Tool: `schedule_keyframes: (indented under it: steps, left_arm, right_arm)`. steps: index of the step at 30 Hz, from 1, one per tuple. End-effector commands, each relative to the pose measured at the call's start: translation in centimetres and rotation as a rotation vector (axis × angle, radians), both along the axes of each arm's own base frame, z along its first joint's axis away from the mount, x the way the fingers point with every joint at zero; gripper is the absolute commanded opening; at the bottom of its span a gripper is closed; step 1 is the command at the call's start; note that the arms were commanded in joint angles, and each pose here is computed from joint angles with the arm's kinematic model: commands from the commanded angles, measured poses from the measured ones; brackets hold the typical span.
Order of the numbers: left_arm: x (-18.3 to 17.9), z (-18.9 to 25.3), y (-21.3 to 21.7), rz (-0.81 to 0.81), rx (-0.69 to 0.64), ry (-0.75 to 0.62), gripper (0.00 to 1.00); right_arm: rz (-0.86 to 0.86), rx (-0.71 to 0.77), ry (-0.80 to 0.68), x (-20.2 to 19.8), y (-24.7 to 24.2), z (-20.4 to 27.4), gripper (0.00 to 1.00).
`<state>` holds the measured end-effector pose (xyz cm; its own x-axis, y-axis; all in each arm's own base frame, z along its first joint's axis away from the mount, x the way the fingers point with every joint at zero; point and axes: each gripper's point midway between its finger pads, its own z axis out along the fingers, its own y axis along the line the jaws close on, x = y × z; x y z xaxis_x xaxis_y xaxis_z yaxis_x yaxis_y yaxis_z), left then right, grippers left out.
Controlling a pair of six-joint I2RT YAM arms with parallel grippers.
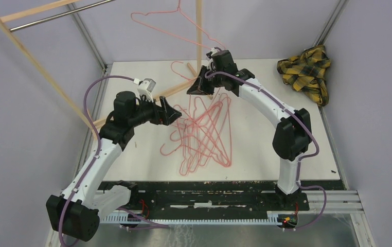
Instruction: Organize the hangers
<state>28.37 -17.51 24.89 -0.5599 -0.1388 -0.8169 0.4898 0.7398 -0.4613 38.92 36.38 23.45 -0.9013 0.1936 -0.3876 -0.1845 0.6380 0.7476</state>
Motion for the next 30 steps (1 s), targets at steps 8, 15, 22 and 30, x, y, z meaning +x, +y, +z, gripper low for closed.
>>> schedule_keyframes:
  steps: [8,15,22,30]
  left_arm:
    - [-0.6,0.2,-1.9,-0.073,-0.139,-0.021,0.96]
    - [-0.5,-2.8,-1.7,-0.064,-0.106,0.037,0.96]
    - [0.7,-3.4,-1.8,-0.049,-0.097,0.048,0.94]
    - [1.2,-4.0,-2.1,-0.051,-0.100,0.081,0.50]
  right_arm:
    - [0.034,0.271,0.021,1.5,5.9,5.7,0.01]
    - [0.090,0.355,0.014,-0.1,7.3,9.1,0.01]
    - [0.156,0.374,0.055,-2.4,8.5,9.4,0.01]
    - [0.181,0.389,0.083,-3.3,8.8,9.0,0.01]
